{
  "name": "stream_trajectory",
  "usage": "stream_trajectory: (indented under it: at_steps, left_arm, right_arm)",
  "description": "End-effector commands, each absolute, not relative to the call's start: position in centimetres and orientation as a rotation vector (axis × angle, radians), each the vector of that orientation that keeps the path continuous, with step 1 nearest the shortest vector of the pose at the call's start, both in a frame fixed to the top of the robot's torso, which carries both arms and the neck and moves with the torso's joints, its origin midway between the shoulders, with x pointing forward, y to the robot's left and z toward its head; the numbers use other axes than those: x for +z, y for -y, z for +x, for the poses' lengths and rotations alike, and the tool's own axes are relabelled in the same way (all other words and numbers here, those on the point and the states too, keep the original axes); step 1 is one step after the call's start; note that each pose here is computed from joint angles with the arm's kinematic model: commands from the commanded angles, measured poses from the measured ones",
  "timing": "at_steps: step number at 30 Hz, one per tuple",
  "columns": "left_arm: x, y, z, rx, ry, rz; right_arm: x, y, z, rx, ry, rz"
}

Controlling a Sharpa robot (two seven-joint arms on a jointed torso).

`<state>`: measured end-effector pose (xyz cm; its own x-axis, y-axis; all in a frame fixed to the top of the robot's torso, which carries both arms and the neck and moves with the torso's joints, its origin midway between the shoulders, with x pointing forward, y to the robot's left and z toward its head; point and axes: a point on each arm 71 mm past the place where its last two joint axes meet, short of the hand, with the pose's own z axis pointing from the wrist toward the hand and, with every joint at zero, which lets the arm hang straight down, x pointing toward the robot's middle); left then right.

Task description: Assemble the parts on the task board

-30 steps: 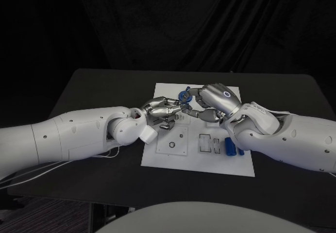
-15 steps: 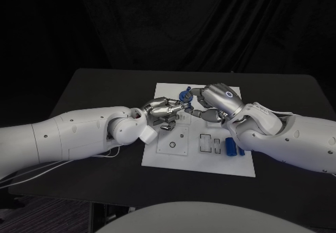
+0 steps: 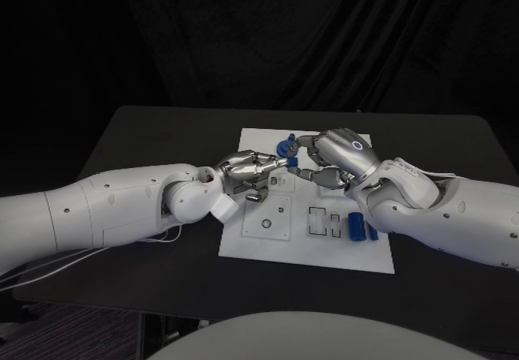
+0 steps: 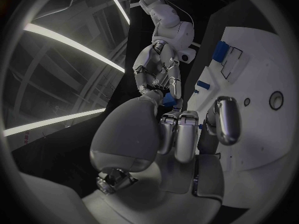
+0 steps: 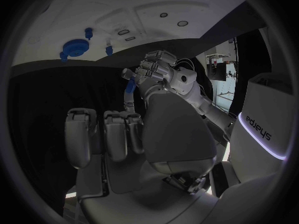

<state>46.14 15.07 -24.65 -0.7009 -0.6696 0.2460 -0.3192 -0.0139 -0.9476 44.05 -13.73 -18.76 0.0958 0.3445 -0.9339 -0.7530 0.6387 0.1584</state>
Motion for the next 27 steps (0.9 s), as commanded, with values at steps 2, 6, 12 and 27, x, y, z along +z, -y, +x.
stream_trajectory:
  at_steps: [2, 6, 12, 27]
  left_arm:
    - [-24.5, -15.2, 46.1, -1.794, -1.989, -0.977]
    - [-24.5, -15.5, 46.2, -1.771, -1.985, -0.923]
    - [-24.4, -16.4, 46.5, -1.704, -1.961, -0.766]
    - [-23.7, -17.4, 46.2, -1.441, -1.864, -0.198]
  right_arm:
    - [-18.7, 13.9, 44.0, 0.847, -1.208, -0.402]
    - [-18.7, 14.0, 43.9, 0.847, -1.208, -0.402]
    - [-18.7, 14.2, 43.8, 0.845, -1.210, -0.399]
    - [-18.7, 14.6, 43.6, 0.844, -1.222, -0.401]
